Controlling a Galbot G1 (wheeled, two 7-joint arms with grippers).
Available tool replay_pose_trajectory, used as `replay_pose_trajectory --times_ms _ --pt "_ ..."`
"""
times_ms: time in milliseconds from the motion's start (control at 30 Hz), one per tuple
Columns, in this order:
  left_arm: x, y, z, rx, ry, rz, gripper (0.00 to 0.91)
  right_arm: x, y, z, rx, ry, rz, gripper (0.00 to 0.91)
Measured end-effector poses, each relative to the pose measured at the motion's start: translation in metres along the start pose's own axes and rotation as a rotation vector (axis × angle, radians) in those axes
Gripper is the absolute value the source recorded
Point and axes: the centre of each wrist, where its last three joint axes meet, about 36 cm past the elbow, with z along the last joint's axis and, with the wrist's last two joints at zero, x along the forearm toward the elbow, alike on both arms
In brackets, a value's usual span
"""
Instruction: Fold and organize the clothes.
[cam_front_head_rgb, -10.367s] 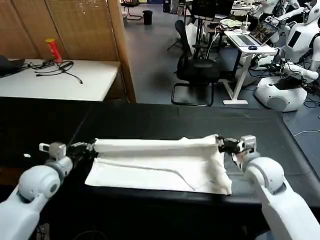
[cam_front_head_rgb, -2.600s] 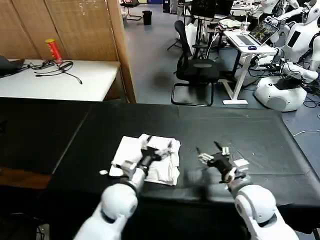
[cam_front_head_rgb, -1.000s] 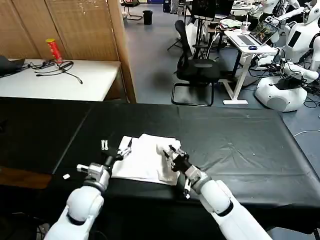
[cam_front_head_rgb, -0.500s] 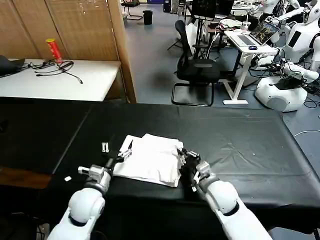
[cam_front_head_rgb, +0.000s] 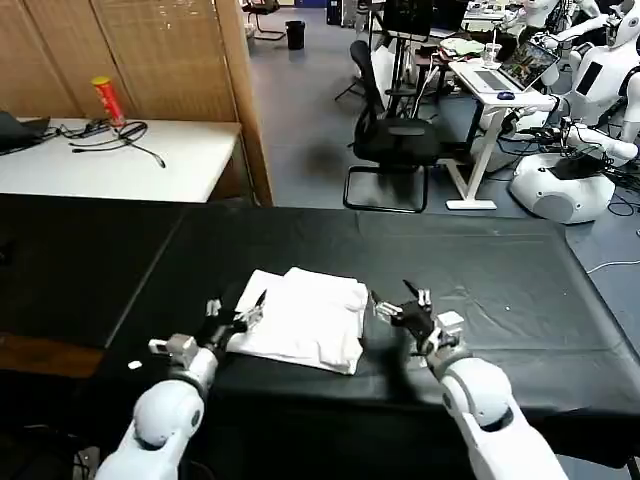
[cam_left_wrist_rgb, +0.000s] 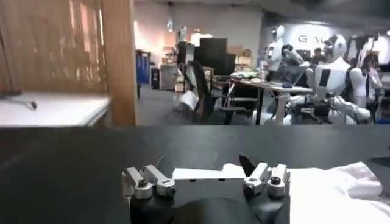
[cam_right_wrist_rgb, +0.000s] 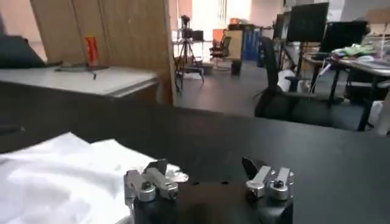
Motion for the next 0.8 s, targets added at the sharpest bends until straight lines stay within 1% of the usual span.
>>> replay_pose_trajectory --times_ms 333,533,567,633,667,700,733,767,800 --pt "-0.008 0.023 0.006 0.221 0.083 0.000 0.878 0.023 0.014 -0.012 -0.009 -0.044 -0.019 0.878" --pt "-0.013 0.031 0.008 0.297 0.112 0.001 0.878 0.027 0.019 -0.015 -0.019 -0.056 -0.025 0.878" --pt "-0.014 0.033 0.008 0.313 0.120 0.003 0.702 0.027 0.019 -0.014 -0.019 -0.057 -0.024 0.878" --pt "-0.015 0.035 0.007 0.343 0.131 0.003 0.585 0.028 0.020 -0.015 -0.020 -0.058 -0.024 0.878" --pt "-0.015 0.037 0.006 0.359 0.138 0.005 0.478 0.029 0.020 -0.015 -0.020 -0.060 -0.024 0.878" --pt "-0.015 0.037 0.006 0.372 0.142 0.007 0.283 0.029 0.020 -0.015 -0.020 -0.061 -0.024 0.878" --pt "-0.015 0.038 0.006 0.388 0.146 0.009 0.234 0.029 0.020 -0.016 -0.019 -0.063 -0.025 0.878" --pt "-0.016 0.039 0.005 0.405 0.150 0.009 0.166 0.029 0.020 -0.016 -0.020 -0.064 -0.025 0.878" --pt "-0.016 0.040 0.005 0.419 0.153 0.008 0.156 0.029 0.021 -0.017 -0.021 -0.067 -0.024 0.878"
